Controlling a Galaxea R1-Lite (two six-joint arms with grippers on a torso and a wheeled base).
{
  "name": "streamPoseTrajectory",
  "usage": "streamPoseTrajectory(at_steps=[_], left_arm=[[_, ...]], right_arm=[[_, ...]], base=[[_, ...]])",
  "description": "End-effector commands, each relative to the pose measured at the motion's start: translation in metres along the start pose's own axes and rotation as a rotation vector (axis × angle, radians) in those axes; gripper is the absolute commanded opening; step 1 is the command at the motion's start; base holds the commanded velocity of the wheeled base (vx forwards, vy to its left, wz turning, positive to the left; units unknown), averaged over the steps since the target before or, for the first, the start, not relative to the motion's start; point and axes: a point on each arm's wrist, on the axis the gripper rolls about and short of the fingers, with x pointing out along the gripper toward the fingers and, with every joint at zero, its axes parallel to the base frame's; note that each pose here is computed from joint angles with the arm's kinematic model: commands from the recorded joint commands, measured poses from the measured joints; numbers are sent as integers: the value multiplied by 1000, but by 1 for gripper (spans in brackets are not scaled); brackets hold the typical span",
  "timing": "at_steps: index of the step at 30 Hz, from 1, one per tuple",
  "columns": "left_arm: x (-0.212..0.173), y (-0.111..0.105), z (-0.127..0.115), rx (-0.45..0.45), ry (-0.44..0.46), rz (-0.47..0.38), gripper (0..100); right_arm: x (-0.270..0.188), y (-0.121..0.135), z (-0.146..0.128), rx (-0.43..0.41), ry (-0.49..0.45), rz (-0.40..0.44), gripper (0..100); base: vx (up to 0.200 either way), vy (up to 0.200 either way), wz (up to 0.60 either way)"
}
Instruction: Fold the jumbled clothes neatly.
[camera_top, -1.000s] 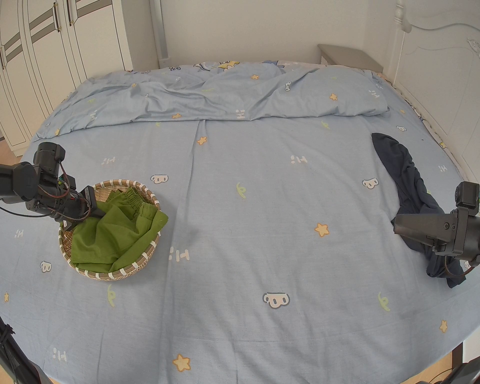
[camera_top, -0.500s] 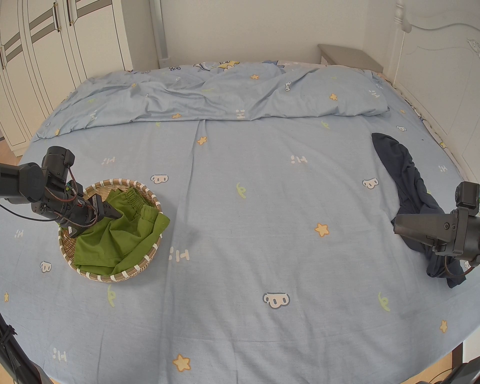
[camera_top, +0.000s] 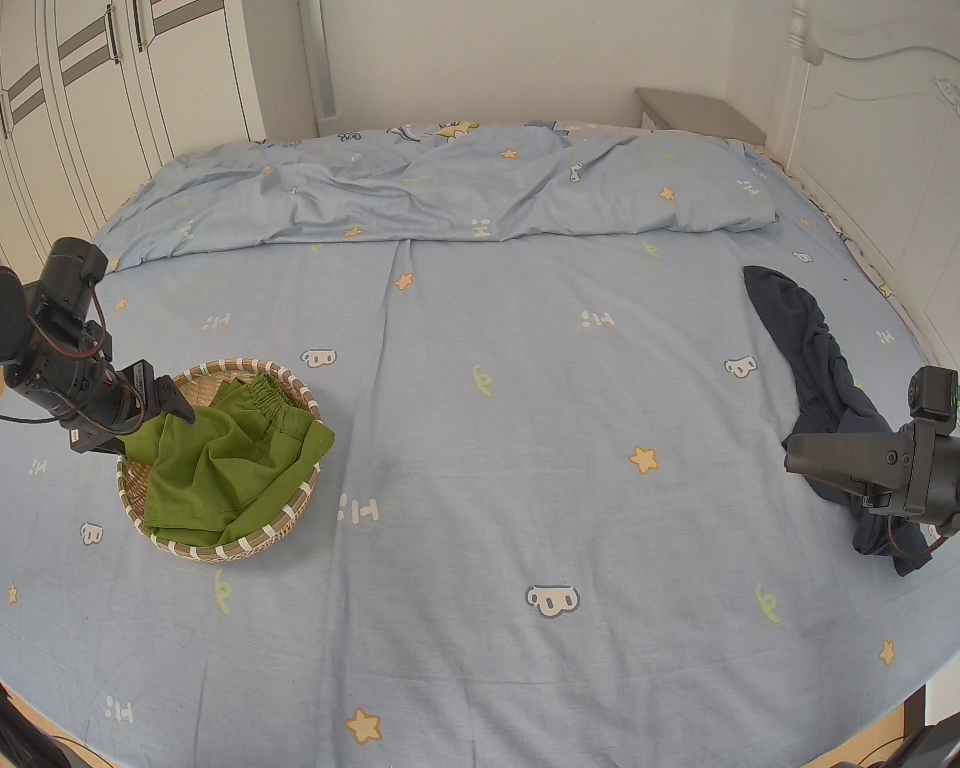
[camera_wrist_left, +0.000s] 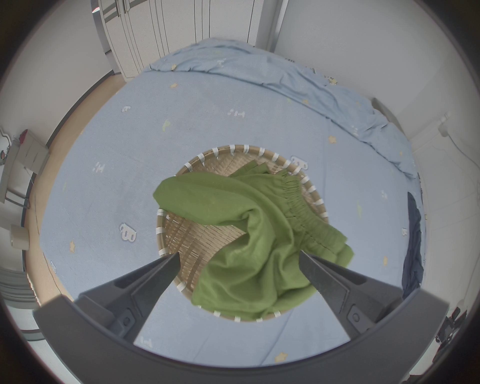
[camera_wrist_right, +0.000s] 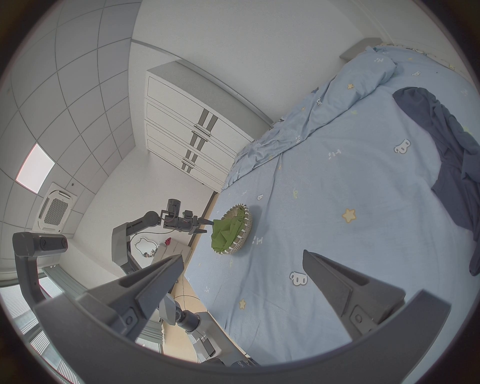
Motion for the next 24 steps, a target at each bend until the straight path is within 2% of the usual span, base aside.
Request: streamPoseTrajectory(at_steps=[1, 3, 4, 5, 6, 10, 11, 12, 13, 14, 15, 18, 21, 24], left_arm=[[-72, -6, -16, 31, -117, -60, 100], [-104, -7, -33, 49, -159, -101, 100], [-104, -7, -33, 49, -159, -101, 100], [-129, -5, -57, 75, -181, -140, 100], [-137, -3, -64, 82, -194, -157, 100], [-173, 19, -123, 108, -254, -235, 100], [-173, 19, -123, 108, -254, -235, 100], [-186, 35, -153, 105, -297, -243, 100], [-191, 44, -169, 100, -323, -241, 100], [-192, 47, -172, 97, -330, -240, 100], [-197, 61, -197, 83, -377, -233, 100], [-197, 79, -234, 53, -447, -218, 100], [-186, 89, -262, 24, -472, -190, 100], [-171, 94, -283, -11, -481, -144, 100]], right_arm=[[-9, 8, -6, -27, -18, 16, 100], [-28, 20, -17, -72, -56, 31, 100], [-28, 20, -17, -72, -56, 31, 100], [-46, 28, -34, -121, -85, 47, 100], [-51, 29, -41, -135, -92, 49, 100], [-83, 34, -87, -223, -147, 58, 100], [-83, 34, -87, -223, -147, 58, 100], [-98, 36, -109, -253, -180, 73, 100], [-106, 38, -119, -265, -196, 77, 100], [-107, 39, -122, -267, -198, 78, 100], [-118, 41, -138, -268, -206, 74, 100], [-135, 46, -160, -250, -189, 64, 100], [-146, 47, -178, -237, -164, 68, 100], [-147, 46, -182, -223, -158, 52, 100]], base=[[0, 0, 0], [0, 0, 0], [0, 0, 0], [0, 0, 0], [0, 0, 0], [0, 0, 0], [0, 0, 0], [0, 0, 0], [0, 0, 0], [0, 0, 0], [0, 0, 0], [0, 0, 0], [0, 0, 0], [0, 0, 0]])
